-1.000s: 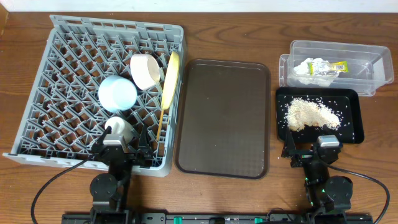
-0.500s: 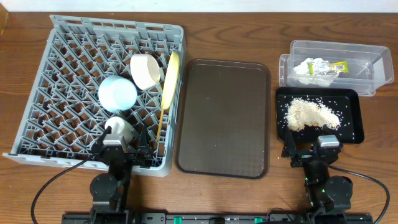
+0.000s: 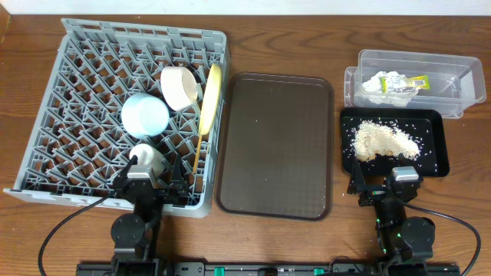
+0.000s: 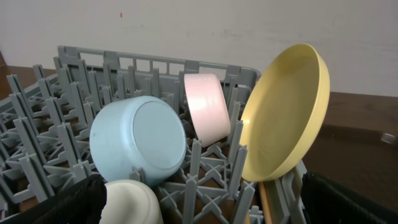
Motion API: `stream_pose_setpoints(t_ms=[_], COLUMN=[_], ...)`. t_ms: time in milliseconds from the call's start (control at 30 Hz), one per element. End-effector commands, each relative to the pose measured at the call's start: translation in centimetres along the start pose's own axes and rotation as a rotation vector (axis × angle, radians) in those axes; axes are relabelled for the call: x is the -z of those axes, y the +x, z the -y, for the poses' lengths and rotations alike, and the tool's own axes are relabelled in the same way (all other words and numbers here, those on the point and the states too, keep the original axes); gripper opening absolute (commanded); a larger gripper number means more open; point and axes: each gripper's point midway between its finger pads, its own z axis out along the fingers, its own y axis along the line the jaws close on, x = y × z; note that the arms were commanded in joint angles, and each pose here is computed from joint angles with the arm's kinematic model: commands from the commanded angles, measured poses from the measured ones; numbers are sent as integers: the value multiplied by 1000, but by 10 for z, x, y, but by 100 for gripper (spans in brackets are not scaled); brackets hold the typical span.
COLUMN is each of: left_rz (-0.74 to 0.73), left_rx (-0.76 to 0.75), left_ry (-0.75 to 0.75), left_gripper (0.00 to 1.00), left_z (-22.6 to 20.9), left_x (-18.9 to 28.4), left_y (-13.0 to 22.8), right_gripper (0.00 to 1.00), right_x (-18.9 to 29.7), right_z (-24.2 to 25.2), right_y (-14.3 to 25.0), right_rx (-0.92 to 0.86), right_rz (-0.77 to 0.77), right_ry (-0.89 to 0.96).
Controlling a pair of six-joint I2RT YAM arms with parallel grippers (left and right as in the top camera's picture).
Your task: Sort waste into correct bins and load items into the dishwasher
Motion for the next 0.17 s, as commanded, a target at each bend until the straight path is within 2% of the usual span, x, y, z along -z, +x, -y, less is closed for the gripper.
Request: stream_pose_setpoints(t_ms=[0, 133], left_rz=[-48, -48], left_rx=[-11, -11], left_ry=[-4, -4], left_gripper=[100, 100], left_z=[-2, -2], left_x=[0, 0], left_y=[15, 15], right_gripper=[99, 99], right_x=[0, 0], right_z=[-3, -3], right_y=[1, 1], right_rx=[16, 16], right_rz=[0, -1], right_ry=[-13, -13])
